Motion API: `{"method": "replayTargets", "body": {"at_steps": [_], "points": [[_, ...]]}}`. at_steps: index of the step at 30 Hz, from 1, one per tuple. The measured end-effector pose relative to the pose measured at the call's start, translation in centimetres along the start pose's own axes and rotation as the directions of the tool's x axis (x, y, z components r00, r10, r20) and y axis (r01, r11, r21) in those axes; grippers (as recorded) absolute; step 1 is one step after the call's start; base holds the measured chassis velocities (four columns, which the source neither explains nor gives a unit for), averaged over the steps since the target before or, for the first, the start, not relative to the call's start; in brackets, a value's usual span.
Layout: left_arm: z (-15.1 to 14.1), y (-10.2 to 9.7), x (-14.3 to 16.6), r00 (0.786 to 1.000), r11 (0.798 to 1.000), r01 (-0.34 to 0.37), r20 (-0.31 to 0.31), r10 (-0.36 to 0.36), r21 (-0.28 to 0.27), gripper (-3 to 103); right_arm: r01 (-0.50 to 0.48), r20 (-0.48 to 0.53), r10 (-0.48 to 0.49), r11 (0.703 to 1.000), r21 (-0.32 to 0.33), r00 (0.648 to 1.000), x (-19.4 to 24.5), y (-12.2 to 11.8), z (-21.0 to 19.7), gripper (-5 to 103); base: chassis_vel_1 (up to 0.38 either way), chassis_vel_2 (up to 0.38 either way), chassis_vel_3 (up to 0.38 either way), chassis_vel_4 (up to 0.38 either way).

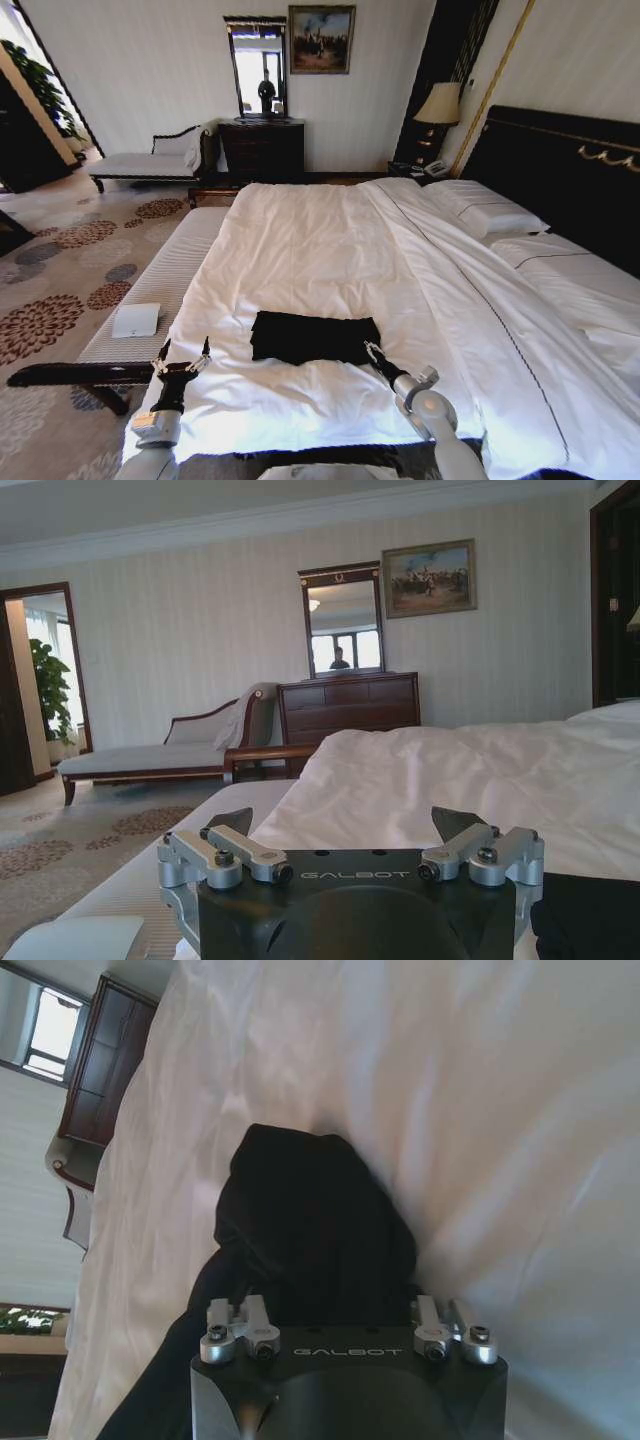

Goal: Fold the clothes on the bed.

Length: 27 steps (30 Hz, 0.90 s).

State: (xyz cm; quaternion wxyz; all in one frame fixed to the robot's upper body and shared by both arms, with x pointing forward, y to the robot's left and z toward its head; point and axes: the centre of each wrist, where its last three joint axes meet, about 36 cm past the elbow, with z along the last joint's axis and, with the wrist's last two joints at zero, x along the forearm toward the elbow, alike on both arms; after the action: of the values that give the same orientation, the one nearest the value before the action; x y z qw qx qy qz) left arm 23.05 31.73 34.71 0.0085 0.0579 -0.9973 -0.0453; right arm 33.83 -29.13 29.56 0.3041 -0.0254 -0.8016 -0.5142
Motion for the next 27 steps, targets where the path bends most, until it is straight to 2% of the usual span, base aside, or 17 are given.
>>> {"method": "replayTargets", "body": {"at_steps": [1,2,6,8,9,10,12,14,17,18,21,22,25,27], "points": [[0.0,0.0,0.0,1.0,1.0,0.0,0.0,0.0,0.0,100,-0.004,0.004,0.004,1.0,0.001,1.0,0.0,-0.1,0.0,54,0.0,0.0,0.0,0.0],[0.0,0.0,0.0,1.0,1.0,0.0,0.0,0.0,0.0,100,-0.004,0.004,0.004,1.0,0.001,1.0,0.0,-0.1,0.0,54,0.0,0.0,0.0,0.0],[0.0,0.0,0.0,1.0,1.0,0.0,0.0,0.0,0.0,100,-0.024,0.031,0.023,0.999,0.039,0.999,-0.1,-0.2,0.2,33,0.0,0.0,0.0,0.0],[0.0,0.0,0.0,1.0,1.0,0.0,0.0,0.0,0.0,100,-0.024,0.031,0.023,0.999,0.039,0.999,-0.1,-0.2,0.2,33,0.0,0.0,0.0,0.0],[0.0,0.0,0.0,1.0,1.0,0.0,0.0,0.0,0.0,100,-0.027,0.04,0.025,0.998,0.05,0.999,-0.1,-0.1,0.2,27,0.0,0.0,0.0,0.0],[0.0,0.0,0.0,1.0,1.0,0.0,0.0,0.0,0.0,100,-0.025,0.051,0.022,0.998,0.063,0.998,-0.1,0.2,0.3,16,0.0,0.0,0.0,0.0],[0.0,0.0,0.0,1.0,1.0,0.0,-0.001,0.0,0.0,100,-0.026,0.069,0.02,0.996,0.087,0.997,0.0,0.6,0.4,8,0.0,0.0,0.0,0.0],[0.0,0.0,0.0,1.0,1.0,0.0,0.0,0.0,0.0,100,-0.029,0.078,0.021,0.994,0.101,0.997,0.1,0.8,0.4,7,0.0,0.0,0.0,0.0],[0.0,0.0,0.0,1.0,1.0,0.0,0.0,0.0,0.0,100,-0.036,0.126,0.013,0.983,0.181,0.992,0.8,1.9,0.1,7,0.0,0.0,0.0,0.0],[0.0,0.0,0.0,1.0,1.0,0.0,0.0,0.0,0.0,100,-0.036,0.126,0.013,0.983,0.181,0.992,0.8,1.9,0.1,7,0.0,0.0,0.0,0.0],[0.0,0.0,0.0,1.0,1.0,-0.001,0.0,0.001,0.0,100,-0.049,0.171,0.004,0.965,0.258,0.985,1.9,3.0,-1.1,7,0.0,0.0,0.0,0.0],[0.0,0.0,0.0,1.0,1.0,-0.001,0.0,0.001,0.0,100,-0.049,0.171,0.004,0.965,0.258,0.985,1.9,3.0,-1.1,7,0.0,0.0,0.0,0.0],[0.0,0.0,0.0,1.0,1.0,-0.001,0.0,0.001,0.0,100,-0.111,0.256,0.011,0.918,0.38,0.967,3.0,3.3,-3.3,7,0.0,0.0,0.0,0.0],[0.0,0.0,0.0,1.0,1.0,-0.001,0.0,0.001,0.0,100,-0.123,0.271,0.012,0.909,0.399,0.963,3.2,3.3,-3.8,7,0.0,0.0,0.0,0.0]]}}
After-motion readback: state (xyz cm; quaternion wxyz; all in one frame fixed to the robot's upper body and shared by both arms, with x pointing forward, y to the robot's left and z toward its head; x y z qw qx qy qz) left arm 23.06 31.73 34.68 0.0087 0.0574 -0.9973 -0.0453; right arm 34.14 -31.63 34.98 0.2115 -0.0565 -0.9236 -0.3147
